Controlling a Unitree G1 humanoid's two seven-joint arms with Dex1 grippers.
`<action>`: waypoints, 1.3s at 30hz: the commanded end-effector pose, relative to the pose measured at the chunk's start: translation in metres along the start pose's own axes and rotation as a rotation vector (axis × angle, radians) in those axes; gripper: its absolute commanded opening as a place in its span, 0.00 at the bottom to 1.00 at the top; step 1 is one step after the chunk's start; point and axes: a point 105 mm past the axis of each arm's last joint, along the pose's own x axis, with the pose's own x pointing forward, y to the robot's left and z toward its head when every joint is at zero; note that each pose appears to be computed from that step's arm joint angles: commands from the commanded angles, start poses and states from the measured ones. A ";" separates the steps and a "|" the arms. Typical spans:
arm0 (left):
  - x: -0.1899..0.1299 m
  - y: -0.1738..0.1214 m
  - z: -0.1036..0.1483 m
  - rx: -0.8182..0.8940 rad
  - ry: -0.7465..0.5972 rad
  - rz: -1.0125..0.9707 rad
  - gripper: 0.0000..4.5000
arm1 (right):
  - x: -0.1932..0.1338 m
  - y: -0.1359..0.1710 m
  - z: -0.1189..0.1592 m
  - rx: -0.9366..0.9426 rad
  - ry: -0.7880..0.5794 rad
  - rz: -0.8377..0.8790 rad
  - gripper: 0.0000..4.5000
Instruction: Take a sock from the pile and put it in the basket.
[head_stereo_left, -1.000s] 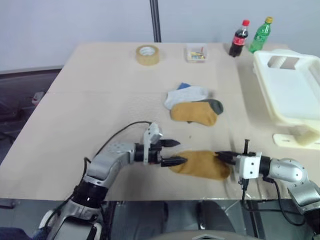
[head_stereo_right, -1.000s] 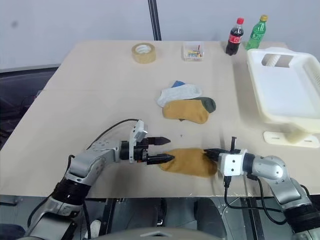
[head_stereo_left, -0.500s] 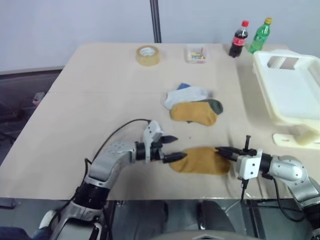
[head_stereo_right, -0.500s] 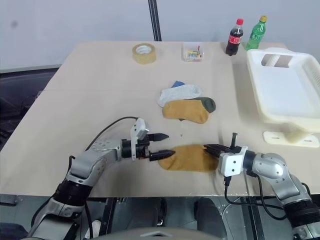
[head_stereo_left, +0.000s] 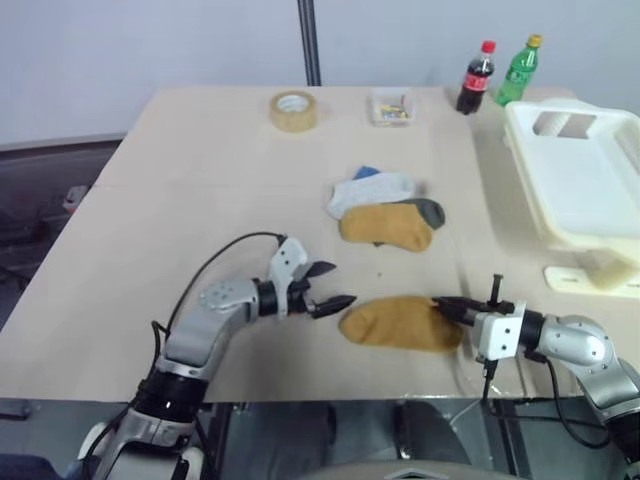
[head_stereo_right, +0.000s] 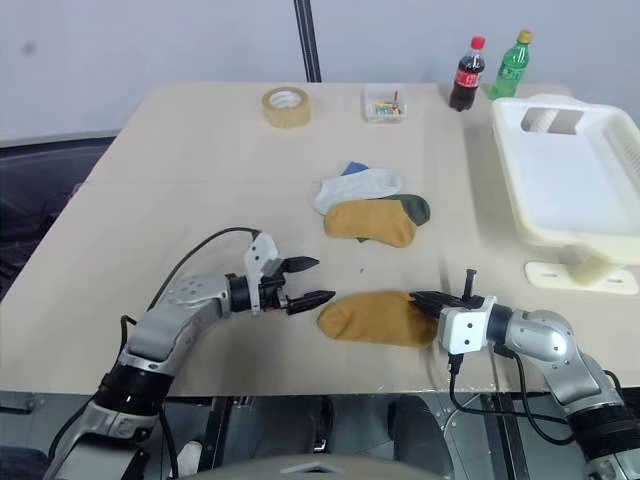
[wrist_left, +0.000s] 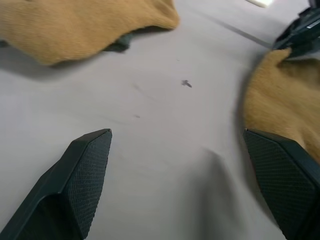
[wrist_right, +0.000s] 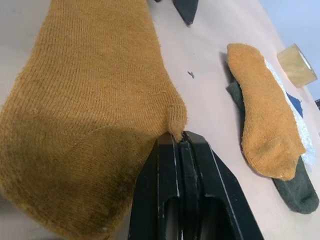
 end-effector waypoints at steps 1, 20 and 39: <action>0.005 -0.009 0.004 -0.039 -0.033 -0.037 1.00 | -0.001 -0.005 0.007 -0.007 -0.024 -0.029 0.01; 0.015 -0.020 0.005 -0.003 -0.038 -0.116 1.00 | 0.001 -0.003 0.005 0.008 -0.007 -0.031 0.01; 0.012 -0.041 -0.024 0.122 0.112 -0.214 1.00 | 0.003 -0.005 0.002 0.010 -0.001 -0.029 0.01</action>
